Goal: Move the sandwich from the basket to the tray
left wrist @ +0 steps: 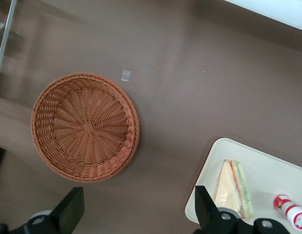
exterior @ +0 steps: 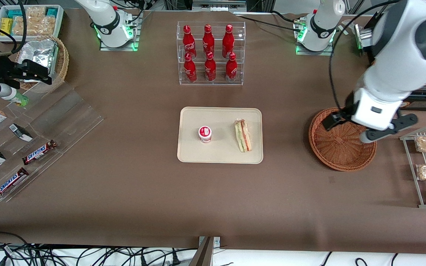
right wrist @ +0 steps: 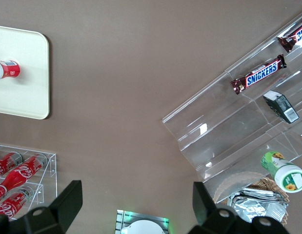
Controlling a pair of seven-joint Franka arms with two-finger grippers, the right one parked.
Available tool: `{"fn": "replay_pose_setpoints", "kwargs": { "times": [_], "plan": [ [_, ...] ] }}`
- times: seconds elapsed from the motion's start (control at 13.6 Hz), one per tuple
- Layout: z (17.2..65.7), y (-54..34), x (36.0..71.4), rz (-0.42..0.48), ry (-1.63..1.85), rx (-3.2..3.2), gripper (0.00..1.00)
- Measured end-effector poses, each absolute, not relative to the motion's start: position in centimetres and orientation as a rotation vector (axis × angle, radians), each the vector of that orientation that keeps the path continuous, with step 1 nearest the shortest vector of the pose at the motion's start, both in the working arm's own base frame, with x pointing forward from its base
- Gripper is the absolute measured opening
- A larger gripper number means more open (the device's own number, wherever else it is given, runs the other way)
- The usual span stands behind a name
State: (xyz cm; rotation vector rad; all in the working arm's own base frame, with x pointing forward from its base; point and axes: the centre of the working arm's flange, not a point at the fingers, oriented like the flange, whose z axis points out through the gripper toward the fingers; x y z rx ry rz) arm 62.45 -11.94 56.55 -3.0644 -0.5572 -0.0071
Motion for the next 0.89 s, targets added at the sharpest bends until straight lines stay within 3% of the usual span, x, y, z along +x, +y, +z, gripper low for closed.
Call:
{"fn": "replay_pose_setpoints", "kwargs": {
  "times": [0.3,0.59,0.89],
  "plan": [
    [59.3,-3.9,61.2,0.021,-0.309,-3.131,1.00],
    [60.5,-3.2,59.7,0.041,0.053,-3.139,1.00],
    [59.9,-3.4,59.7,0.062,0.140,-3.136,1.00]
  ]
}}
